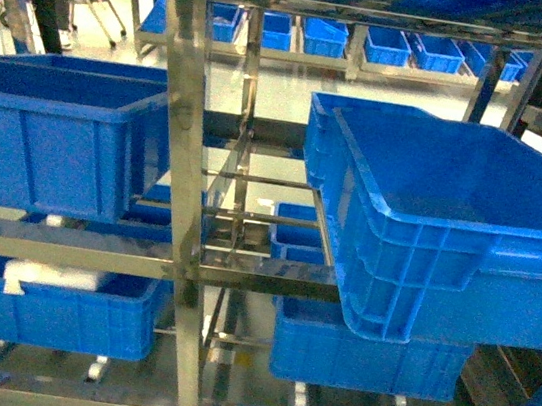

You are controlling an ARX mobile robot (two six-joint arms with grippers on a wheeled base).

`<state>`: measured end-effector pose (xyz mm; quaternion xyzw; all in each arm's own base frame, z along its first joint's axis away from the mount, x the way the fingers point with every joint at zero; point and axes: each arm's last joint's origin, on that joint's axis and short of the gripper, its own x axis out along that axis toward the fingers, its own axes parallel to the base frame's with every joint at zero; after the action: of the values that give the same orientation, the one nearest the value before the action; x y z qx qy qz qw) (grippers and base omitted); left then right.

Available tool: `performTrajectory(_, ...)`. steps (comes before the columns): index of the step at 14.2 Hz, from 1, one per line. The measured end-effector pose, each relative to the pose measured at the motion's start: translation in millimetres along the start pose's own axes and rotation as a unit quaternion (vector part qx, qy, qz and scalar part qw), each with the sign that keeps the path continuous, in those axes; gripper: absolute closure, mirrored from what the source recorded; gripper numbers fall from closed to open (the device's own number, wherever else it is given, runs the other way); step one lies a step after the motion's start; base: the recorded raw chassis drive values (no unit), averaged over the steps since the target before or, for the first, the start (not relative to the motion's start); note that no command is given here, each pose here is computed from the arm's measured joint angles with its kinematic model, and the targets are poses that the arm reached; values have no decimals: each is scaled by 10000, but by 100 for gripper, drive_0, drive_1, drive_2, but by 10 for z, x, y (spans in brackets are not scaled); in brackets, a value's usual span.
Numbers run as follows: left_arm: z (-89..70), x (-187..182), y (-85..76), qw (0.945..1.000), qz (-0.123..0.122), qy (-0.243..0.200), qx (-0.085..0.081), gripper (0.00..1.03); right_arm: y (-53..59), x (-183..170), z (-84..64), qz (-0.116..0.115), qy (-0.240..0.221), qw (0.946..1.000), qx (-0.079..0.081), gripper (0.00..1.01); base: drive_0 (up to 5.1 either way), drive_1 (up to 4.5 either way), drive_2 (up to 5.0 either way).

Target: Pick red block from blue box to shelf

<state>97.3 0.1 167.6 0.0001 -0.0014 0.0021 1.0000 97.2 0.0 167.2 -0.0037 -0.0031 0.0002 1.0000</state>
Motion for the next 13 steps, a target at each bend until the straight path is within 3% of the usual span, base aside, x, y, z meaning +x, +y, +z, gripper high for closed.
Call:
performTrajectory(8, -2, 0, -1, 10000, -21, 10, 2, 5, 0, 0, -3, 0, 13, 10000, 0, 62, 53, 376, -391)
performTrajectory(13, 0, 0, -1, 10000, -17, 0, 0, 5, 0, 0, -3, 0, 13, 10000, 0, 62, 0, 0, 0)
